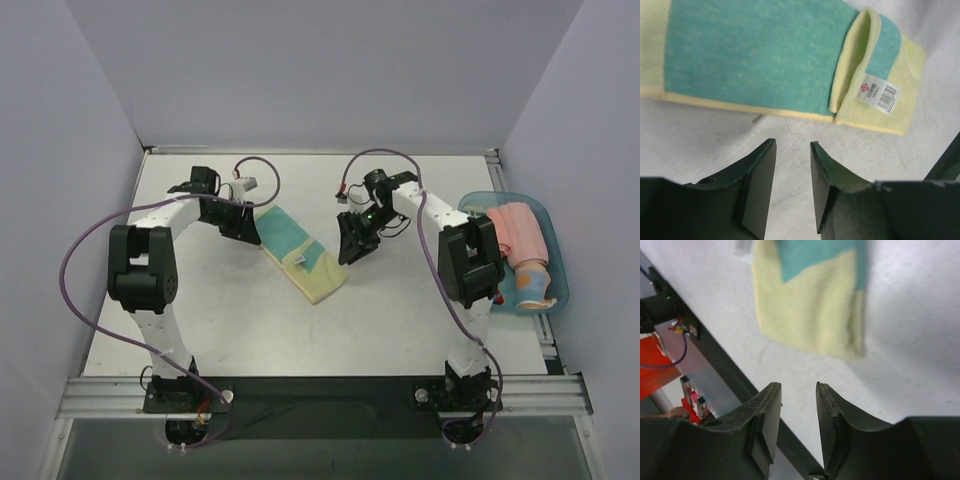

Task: Roll the towels
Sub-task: Fold the towel

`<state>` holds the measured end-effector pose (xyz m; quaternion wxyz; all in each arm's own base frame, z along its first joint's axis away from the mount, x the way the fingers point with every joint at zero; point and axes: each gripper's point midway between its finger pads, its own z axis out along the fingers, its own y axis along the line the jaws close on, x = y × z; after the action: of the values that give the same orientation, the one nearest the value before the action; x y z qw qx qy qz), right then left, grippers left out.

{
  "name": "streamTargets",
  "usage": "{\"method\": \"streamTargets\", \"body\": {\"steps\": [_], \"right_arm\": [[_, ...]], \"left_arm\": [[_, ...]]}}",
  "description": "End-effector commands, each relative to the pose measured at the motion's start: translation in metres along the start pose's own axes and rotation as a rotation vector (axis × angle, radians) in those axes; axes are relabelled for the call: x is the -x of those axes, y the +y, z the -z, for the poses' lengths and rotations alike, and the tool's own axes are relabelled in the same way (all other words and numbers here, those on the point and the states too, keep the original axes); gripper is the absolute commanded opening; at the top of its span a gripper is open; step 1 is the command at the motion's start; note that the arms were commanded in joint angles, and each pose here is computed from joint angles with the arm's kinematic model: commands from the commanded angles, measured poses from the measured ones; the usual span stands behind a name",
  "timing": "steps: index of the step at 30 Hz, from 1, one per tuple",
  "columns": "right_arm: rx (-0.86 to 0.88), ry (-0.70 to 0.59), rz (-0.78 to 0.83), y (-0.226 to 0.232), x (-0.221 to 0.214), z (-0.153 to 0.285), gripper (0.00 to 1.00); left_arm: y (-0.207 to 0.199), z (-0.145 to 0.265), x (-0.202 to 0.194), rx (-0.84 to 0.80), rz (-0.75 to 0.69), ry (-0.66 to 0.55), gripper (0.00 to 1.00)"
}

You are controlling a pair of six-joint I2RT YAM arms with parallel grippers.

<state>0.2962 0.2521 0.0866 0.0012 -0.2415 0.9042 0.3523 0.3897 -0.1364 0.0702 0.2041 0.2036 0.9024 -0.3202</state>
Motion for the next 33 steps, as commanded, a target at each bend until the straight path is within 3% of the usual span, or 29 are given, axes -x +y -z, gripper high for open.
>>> {"method": "streamTargets", "body": {"steps": [1,6,14,18,19,20,23,27,33], "right_arm": [[-0.070,0.045,-0.028,-0.032,0.001,-0.019,0.34],[-0.084,0.093,-0.051,-0.048,-0.007,-0.039,0.32],[0.015,0.189,-0.099,-0.017,-0.043,-0.074,0.12],[0.115,0.205,-0.108,0.021,-0.056,-0.073,0.23],[0.139,0.204,-0.112,0.029,-0.058,-0.069,0.34],[0.145,0.196,-0.115,0.032,-0.058,-0.064,0.37],[0.164,0.138,-0.120,0.041,-0.050,-0.035,0.40],[0.150,0.007,-0.106,0.038,-0.020,0.000,0.39],[0.146,-0.073,-0.068,0.047,0.031,-0.009,0.36]], "left_arm": [[-0.003,-0.006,-0.010,-0.018,0.023,-0.005,0.43],[0.009,-0.024,-0.013,-0.022,0.084,0.015,0.42],[0.038,-0.059,0.011,-0.037,0.111,0.014,0.39],[0.038,-0.062,0.028,-0.065,0.096,-0.006,0.40],[0.034,-0.059,0.031,-0.075,0.085,-0.012,0.41],[0.028,-0.054,0.033,-0.098,0.070,-0.020,0.43],[0.006,-0.025,0.033,-0.114,-0.020,-0.058,0.48],[-0.034,0.033,0.036,-0.056,-0.281,-0.158,0.55],[-0.072,0.055,0.006,0.056,-0.586,-0.166,0.60]]}}
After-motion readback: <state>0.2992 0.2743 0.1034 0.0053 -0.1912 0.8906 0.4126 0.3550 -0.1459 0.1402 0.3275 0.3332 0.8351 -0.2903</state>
